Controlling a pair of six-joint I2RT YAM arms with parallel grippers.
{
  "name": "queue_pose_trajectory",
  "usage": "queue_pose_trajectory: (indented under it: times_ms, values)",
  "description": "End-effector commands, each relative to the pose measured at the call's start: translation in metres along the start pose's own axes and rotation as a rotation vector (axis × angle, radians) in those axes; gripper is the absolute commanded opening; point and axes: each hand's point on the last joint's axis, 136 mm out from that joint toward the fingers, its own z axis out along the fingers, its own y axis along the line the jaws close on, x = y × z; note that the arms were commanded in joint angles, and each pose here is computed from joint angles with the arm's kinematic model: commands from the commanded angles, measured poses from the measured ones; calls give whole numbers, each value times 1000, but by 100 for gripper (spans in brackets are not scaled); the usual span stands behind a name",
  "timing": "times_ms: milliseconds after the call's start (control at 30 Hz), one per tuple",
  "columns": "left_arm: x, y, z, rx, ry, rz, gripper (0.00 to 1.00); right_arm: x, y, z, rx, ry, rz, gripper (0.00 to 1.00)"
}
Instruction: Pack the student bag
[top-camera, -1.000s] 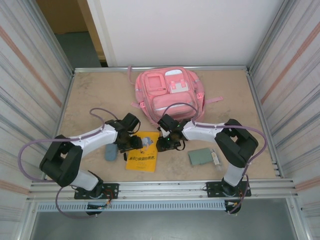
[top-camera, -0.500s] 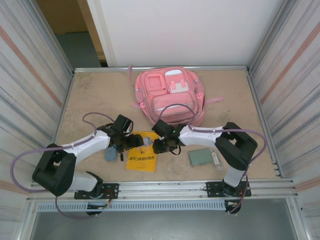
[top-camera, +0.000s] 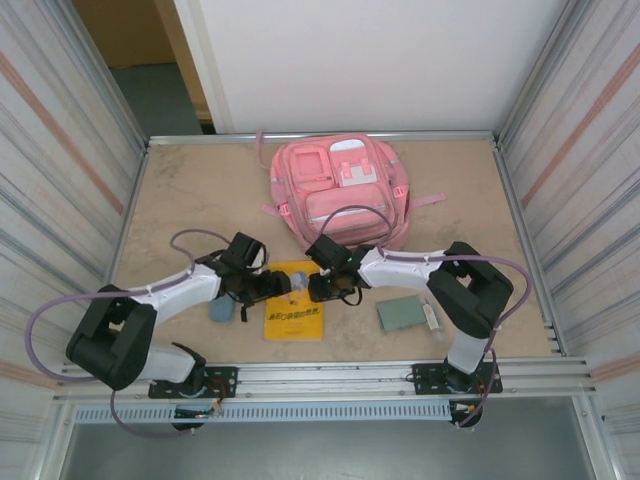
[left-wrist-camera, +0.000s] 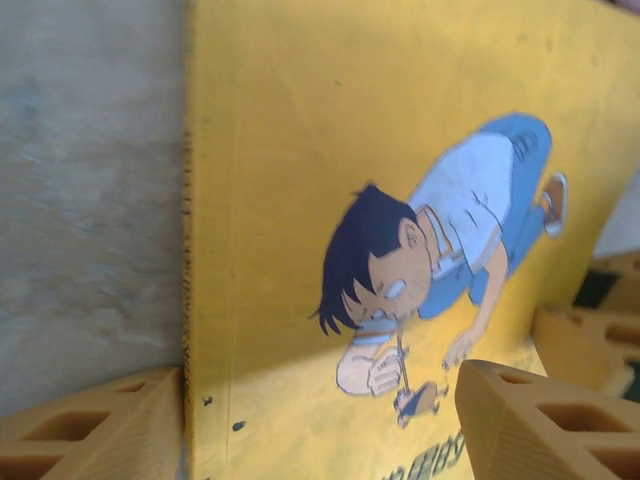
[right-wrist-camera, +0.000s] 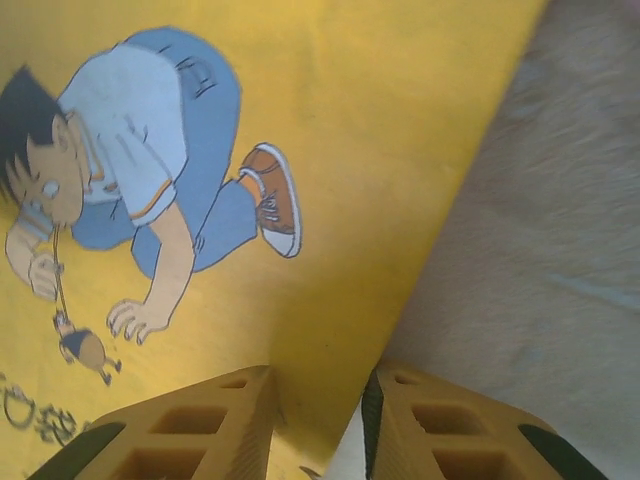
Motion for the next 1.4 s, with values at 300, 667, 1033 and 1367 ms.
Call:
queue_pose_trajectory:
  times_ms: [300,667,1033,1367]
  values:
    - [18,-73,-11,396,91,66,54,14,14,10,-192,29,-9,28]
    - [2,-50,-31,209,-22,-54,2,-1,9,-25,-212,-107,-60,42]
    - [-46,-94,-115,283,-249,-127,0,5,55,-148,-276,-591,-685,99]
    - [-90,-133,-179,561,-555,-112,0,-41,15,-177,-535,-355,284,99]
